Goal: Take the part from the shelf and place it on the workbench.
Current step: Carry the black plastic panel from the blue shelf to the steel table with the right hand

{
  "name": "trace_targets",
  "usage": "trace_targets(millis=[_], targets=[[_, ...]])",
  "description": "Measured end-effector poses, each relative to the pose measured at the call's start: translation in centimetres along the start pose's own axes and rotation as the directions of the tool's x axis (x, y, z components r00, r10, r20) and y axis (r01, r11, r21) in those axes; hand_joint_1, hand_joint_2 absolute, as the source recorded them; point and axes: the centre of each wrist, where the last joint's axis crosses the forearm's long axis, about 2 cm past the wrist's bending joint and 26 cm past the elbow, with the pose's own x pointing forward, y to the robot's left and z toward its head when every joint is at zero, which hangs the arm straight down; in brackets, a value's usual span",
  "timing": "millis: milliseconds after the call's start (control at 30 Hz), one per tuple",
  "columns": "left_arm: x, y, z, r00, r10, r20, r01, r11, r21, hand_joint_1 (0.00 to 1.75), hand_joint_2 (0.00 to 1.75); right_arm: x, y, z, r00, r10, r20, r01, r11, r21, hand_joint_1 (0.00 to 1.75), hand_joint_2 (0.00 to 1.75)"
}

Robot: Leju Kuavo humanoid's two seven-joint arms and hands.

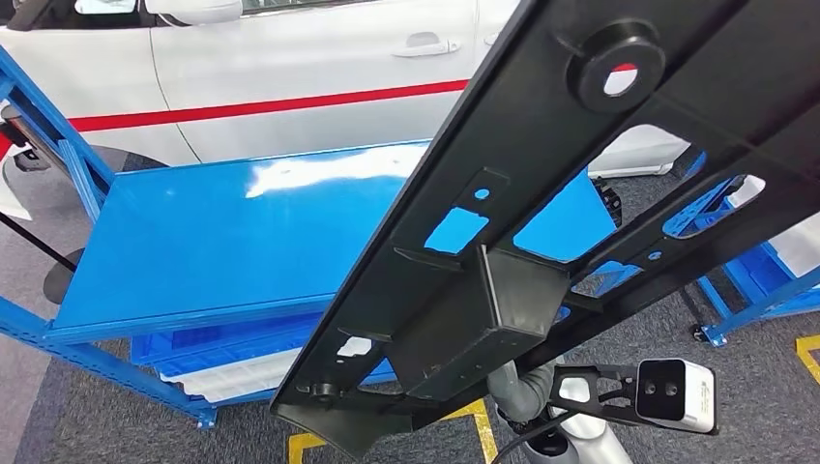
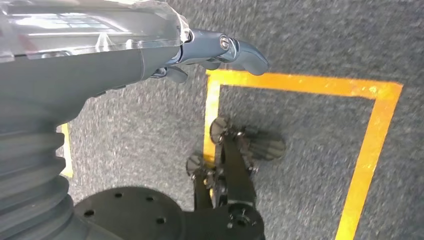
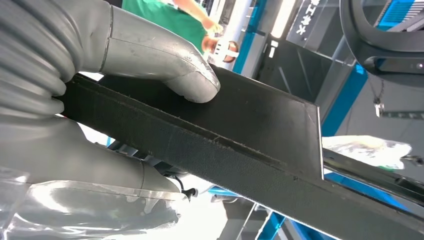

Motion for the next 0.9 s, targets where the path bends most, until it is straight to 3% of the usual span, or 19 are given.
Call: trace_targets(millis=[400, 900], targets=[[0.2, -0.1, -0.1, 0.999, -0.049, -0.001, 0.049, 0.998, -0.038, 0.00, 1.75, 0.6, -0.3, 1.5, 1.000, 0.003, -0.013, -0.002, 0.998, 0.060, 1.75, 1.75], [0.0, -0.6, 0.0, 0.998, -0.061, -0.005, 0.061, 0.998, -0.030, 0.00, 1.75, 1.4, -1.7, 1.8, 0.998, 0.070, 0.004, -0.070, 0.998, 0.002, 1.75, 1.75]])
